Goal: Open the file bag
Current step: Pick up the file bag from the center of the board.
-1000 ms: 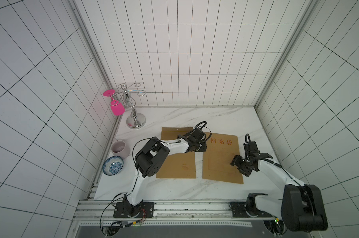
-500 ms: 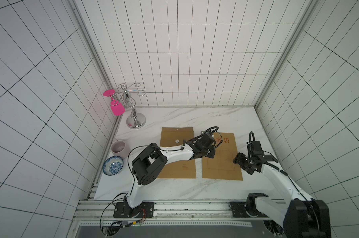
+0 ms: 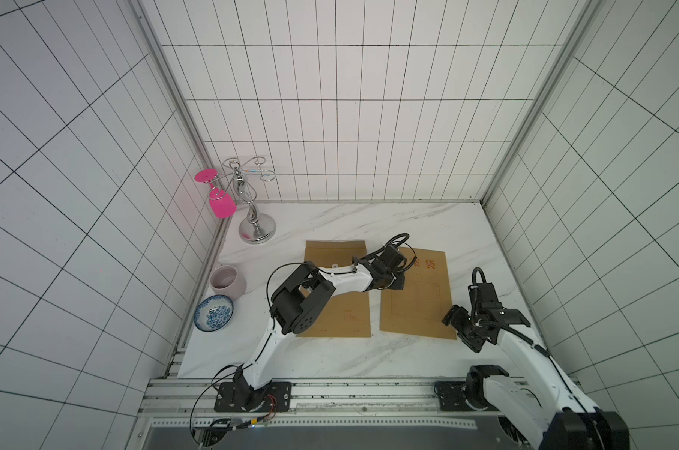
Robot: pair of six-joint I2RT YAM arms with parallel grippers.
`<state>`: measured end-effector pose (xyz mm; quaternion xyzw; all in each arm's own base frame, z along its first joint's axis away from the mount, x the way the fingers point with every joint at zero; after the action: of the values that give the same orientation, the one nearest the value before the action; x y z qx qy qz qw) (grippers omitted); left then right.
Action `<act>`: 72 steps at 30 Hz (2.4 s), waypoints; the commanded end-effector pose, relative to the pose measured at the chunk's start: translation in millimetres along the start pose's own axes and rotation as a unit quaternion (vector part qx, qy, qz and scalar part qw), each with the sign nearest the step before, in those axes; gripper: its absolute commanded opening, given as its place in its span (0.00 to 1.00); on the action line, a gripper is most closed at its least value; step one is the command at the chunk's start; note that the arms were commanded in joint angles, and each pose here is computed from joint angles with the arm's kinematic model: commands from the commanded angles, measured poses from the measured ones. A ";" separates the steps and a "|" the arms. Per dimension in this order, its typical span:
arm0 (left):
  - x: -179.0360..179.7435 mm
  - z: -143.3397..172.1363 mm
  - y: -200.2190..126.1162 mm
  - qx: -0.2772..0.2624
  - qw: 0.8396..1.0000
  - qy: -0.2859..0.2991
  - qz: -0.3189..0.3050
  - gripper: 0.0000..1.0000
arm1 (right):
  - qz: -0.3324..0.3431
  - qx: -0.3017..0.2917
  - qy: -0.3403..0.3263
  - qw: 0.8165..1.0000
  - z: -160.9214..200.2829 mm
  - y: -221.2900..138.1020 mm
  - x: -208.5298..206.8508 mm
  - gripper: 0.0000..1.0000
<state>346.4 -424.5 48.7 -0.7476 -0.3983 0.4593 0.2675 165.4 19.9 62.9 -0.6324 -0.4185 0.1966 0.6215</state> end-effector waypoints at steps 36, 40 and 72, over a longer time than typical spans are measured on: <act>31.6 8.7 -12.8 0.002 0.999 -0.008 -0.050 0.00 | -0.089 0.017 0.072 0.993 38.0 28.5 20.6 0.71; 43.1 20.4 -12.3 0.010 0.998 -0.016 -0.061 0.00 | -0.095 -0.010 0.081 0.992 32.1 30.2 18.9 0.70; 44.1 30.6 8.5 0.048 0.996 0.057 -0.056 0.00 | -0.234 -0.108 0.095 0.961 -22.9 47.5 52.2 0.18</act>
<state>355.7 -400.3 47.6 -0.7634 -0.4131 0.4099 0.2801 234.8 56.0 47.3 -0.5863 -0.5278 -0.0741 0.6101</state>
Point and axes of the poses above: each gripper's point midway between its finger pads, its own y axis out along the fingers, its own x axis along the line the jaws close on, z = x × y, the point moved 3 cm from there along -y, back along the fingers, and after that the axes turned 5 degrees about -y, right-handed, at the moved point
